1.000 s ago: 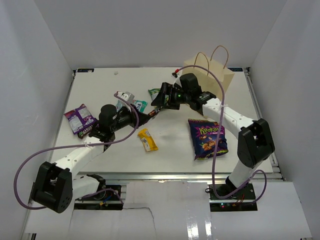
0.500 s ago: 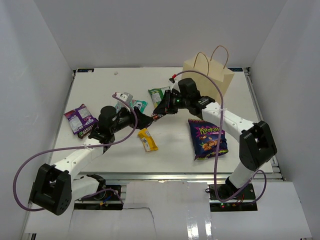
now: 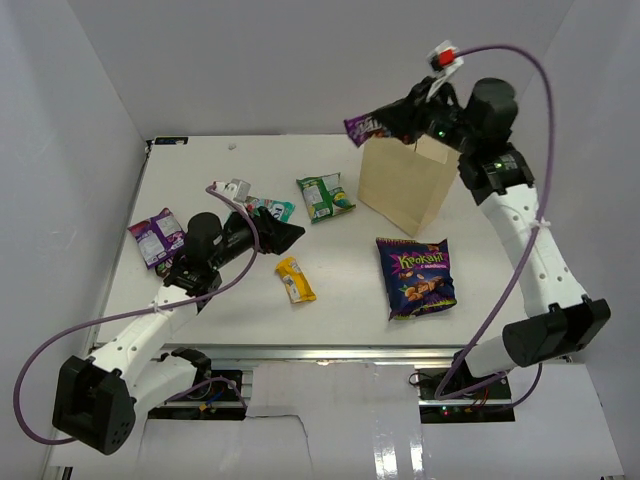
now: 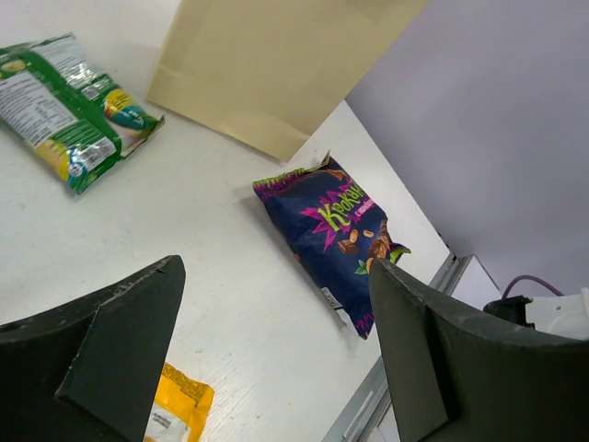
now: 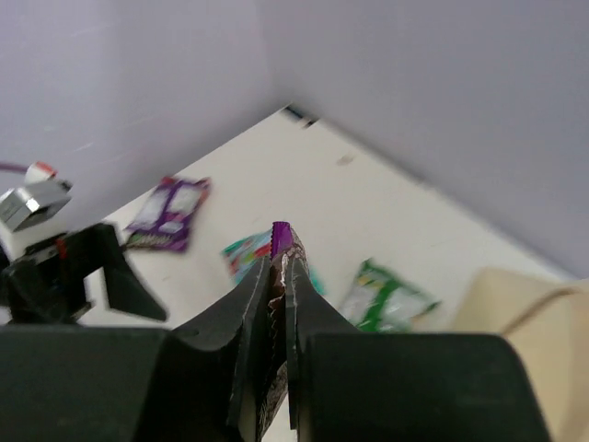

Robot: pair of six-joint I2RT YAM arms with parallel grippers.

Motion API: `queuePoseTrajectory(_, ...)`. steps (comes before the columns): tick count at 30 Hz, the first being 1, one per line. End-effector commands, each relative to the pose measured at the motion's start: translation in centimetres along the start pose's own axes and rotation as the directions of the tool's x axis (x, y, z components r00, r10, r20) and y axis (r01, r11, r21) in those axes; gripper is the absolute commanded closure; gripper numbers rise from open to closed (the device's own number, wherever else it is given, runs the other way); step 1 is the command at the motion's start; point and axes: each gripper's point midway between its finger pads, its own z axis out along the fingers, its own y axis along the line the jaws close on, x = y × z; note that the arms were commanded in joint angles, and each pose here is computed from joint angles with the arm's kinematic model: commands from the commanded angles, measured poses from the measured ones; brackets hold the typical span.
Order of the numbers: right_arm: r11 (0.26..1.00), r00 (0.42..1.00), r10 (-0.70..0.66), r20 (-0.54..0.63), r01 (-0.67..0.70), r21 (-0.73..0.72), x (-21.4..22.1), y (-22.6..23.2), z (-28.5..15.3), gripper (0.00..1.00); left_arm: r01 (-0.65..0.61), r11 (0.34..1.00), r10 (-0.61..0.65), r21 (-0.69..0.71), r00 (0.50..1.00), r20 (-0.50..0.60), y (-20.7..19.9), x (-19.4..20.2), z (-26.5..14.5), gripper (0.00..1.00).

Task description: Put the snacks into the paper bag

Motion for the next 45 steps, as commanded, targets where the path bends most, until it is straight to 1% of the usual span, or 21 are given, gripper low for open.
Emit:
queuePoseTrajectory(1,0.948,0.935,-0.31,0.174,0.289,0.135,-9.4,-0.4,-4.2,0.92,0.056,0.994,-0.056,-0.093,0.998,-0.003,1.1,-0.6,-0.1,0.08)
queuePoseTrajectory(2,0.915,0.912,-0.371,0.176,0.328,0.234,-11.0,-2.5,-5.5,0.92,0.066,0.988,-0.067,-0.14,0.998,-0.005,2.0,-0.4,-0.1,0.08)
queuePoseTrajectory(5,0.854,0.879,-0.441,0.182,0.349,0.385,-13.9,-5.6,-8.1,0.92,0.075,0.974,-0.078,-0.214,0.997,-0.005,3.5,-0.6,0.0,0.08)
queuePoseTrajectory(9,0.789,0.873,-0.471,0.126,0.353,0.503,-13.7,-9.4,-9.3,0.92,0.111,0.94,-0.113,-0.321,0.993,0.012,5.4,-0.9,-0.4,0.06)
queuePoseTrajectory(11,0.777,0.889,-0.449,0.087,0.34,0.53,-12.0,-11.5,-9.3,0.92,0.147,0.899,-0.152,-0.412,0.988,0.021,7.2,-0.8,-1.3,0.06)
queuePoseTrajectory(14,0.754,0.902,-0.429,0.036,0.336,0.564,-9.6,-14.2,-9.2,0.92,0.226,0.854,-0.229,-0.469,0.972,0.052,8.9,-0.8,-2.3,0.06)
queuePoseTrajectory(19,0.747,0.912,-0.409,-0.044,0.362,0.558,-5.8,-16.6,-8.6,0.92,0.333,0.821,-0.336,-0.464,0.939,0.079,10.1,-0.2,-3.3,0.06)
queuePoseTrajectory(23,0.765,0.917,-0.384,-0.107,0.381,0.519,-1.8,-17.8,-7.8,0.92,0.358,0.812,-0.383,-0.461,0.923,0.042,10.3,1.3,-3.0,0.06)
queuePoseTrajectory(27,0.785,0.92,-0.36,-0.153,0.387,0.483,1.0,-18.3,-7.3,0.76,0.386,0.797,-0.438,-0.464,0.899,-0.003,10.6,2.8,-2.5,0.06)
queuePoseTrajectory(28,0.791,0.922,-0.351,-0.165,0.386,0.474,1.6,-18.3,-7.3,0.63,0.39,0.799,-0.443,-0.459,0.896,-0.01,10.6,3.0,-2.3,0.06)
queuePoseTrajectory(30,0.797,0.918,-0.357,-0.172,0.395,0.457,1.7,-17.9,-7.4,0.49,0.401,0.796,-0.466,-0.453,0.884,-0.036,10.5,3.6,-2.1,0.06)
queuePoseTrajectory(31,0.797,0.918,-0.358,-0.172,0.396,0.456,1.5,-17.7,-7.7,0.3,0.402,0.797,-0.472,-0.45,0.88,-0.048,10.5,3.9,-2.0,0.06)
queuePoseTrajectory(32,0.799,0.918,-0.359,-0.169,0.396,0.452,1.4,-17.4,-7.9,0.19,0.407,0.795,-0.48,-0.45,0.875,-0.057,10.5,4.2,-2.0,0.06)
queuePoseTrajectory(34,0.795,0.917,-0.367,-0.159,0.397,0.459,0.5,-17.0,-9.2,0.06,0.424,0.785,-0.509,-0.452,0.857,-0.079,10.5,5.1,-1.9,0.07)
queuePoseTrajectory(37,0.825,0.919,-0.376,-0.119,0.391,0.409,-0.5,-15.2,-11.6,0.02,0.434,0.768,-0.549,-0.47,0.825,-0.135,10.4,7.1,-1.6,0.08)
queuePoseTrajectory(38,0.854,0.92,-0.371,-0.124,0.39,0.344,0.6,-14.1,-11.7,0.02,0.43,0.758,-0.558,-0.491,0.817,-0.145,10.4,7.8,-1.6,0.08)
queuePoseTrajectory(39,0.852,0.907,-0.398,-0.142,0.422,0.31,1.0,-13.5,-12.1,0.02,0.423,0.742,-0.57,-0.519,0.806,-0.158,10.3,8.6,-1.5,0.08)
queuePoseTrajectory(40,0.855,0.901,-0.407,-0.154,0.434,0.283,1.5,-12.6,-12.5,0.02,0.379,0.706,-0.589,-0.598,0.783,-0.2,10.6,11.2,-1.7,0.09)
queuePoseTrajectory(42,0.891,0.907,-0.367,-0.208,0.407,0.2,4.3,-11.1,-13.0,0.02,0.313,0.673,-0.587,-0.67,0.777,-0.226,10.8,12.1,-1.3,0.08)
queuePoseTrajectory(44,0.899,0.896,-0.371,-0.245,0.413,0.145,6.2,-10.1,-13.5,0.02,0.211,0.579,-0.623,-0.788,0.737,-0.261,12.0,15.5,-2.2,0.1)
queuePoseTrajectory(45,0.924,0.903,-0.315,-0.292,0.361,0.122,9.0,-9.7,-13.9,0.02,0.189,0.56,-0.62,-0.806,0.741,-0.257,12.3,15.3,-1.7,0.11)
